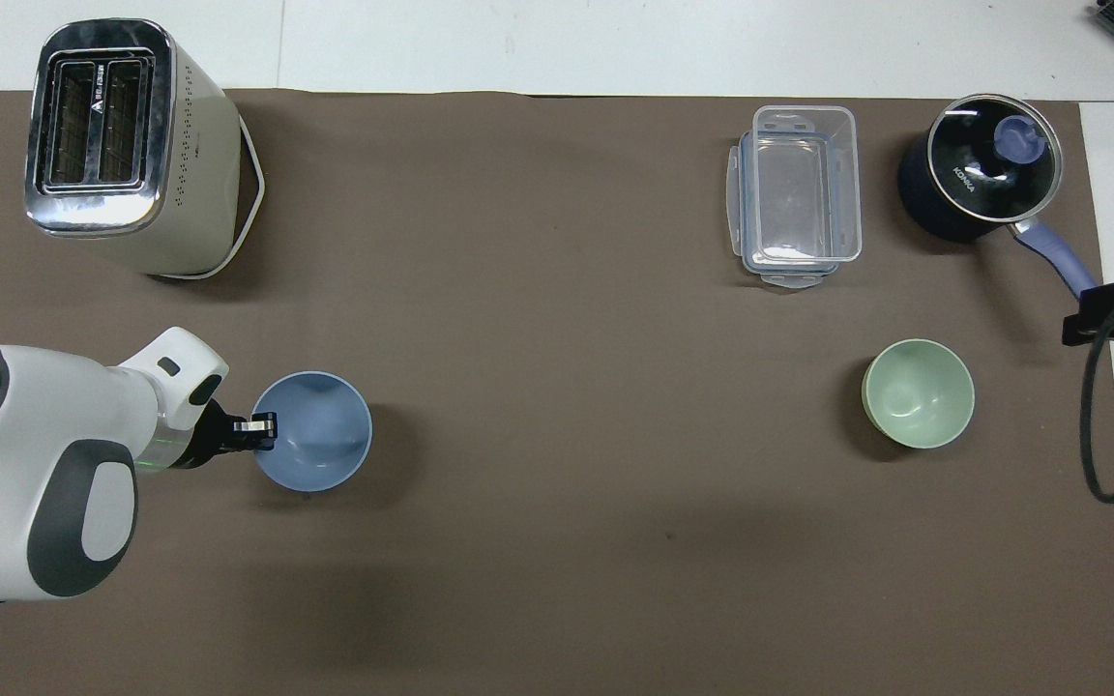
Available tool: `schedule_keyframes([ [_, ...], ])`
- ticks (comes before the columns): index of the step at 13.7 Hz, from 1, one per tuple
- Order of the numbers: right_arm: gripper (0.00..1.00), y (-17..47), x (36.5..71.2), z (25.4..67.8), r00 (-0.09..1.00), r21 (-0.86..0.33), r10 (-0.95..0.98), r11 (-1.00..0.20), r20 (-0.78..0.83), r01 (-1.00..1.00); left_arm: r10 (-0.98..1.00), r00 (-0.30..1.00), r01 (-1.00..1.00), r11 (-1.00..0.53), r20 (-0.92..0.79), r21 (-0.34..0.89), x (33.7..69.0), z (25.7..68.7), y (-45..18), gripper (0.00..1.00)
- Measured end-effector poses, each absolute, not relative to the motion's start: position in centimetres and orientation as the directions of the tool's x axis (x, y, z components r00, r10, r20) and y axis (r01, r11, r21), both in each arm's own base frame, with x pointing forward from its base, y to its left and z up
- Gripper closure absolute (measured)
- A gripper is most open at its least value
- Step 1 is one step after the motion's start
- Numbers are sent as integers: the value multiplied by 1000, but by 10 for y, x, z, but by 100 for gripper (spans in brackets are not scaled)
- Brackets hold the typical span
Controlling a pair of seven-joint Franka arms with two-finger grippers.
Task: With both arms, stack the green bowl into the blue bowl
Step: 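Slide the blue bowl with the left gripper toward the table center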
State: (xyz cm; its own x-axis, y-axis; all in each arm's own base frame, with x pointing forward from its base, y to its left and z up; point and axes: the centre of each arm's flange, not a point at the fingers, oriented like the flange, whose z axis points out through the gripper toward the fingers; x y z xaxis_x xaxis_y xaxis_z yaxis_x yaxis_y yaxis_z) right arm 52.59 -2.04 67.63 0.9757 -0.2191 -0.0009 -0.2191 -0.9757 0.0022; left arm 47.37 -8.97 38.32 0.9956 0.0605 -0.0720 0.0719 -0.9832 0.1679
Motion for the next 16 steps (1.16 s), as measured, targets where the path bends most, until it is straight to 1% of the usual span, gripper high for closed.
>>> schedule_keyframes([
  [4,0,-21,526,676,975,2,-220,-975,-1,-220,8,997,22,-979,-72,200,468,392,-135,95],
  [9,0,-23,526,676,975,2,-223,-975,-1,-223,56,997,68,-976,-61,209,441,395,-226,95],
  [11,0,-23,526,676,975,2,-223,-975,-1,-223,81,995,92,-974,-57,209,428,387,-262,95],
  [13,0,-23,526,676,975,2,-223,-975,-1,-223,103,993,112,-972,-55,205,417,367,-294,95],
  [16,0,-23,526,676,975,2,-223,-975,-1,-223,100,993,111,-976,-69,188,406,343,-318,95],
])
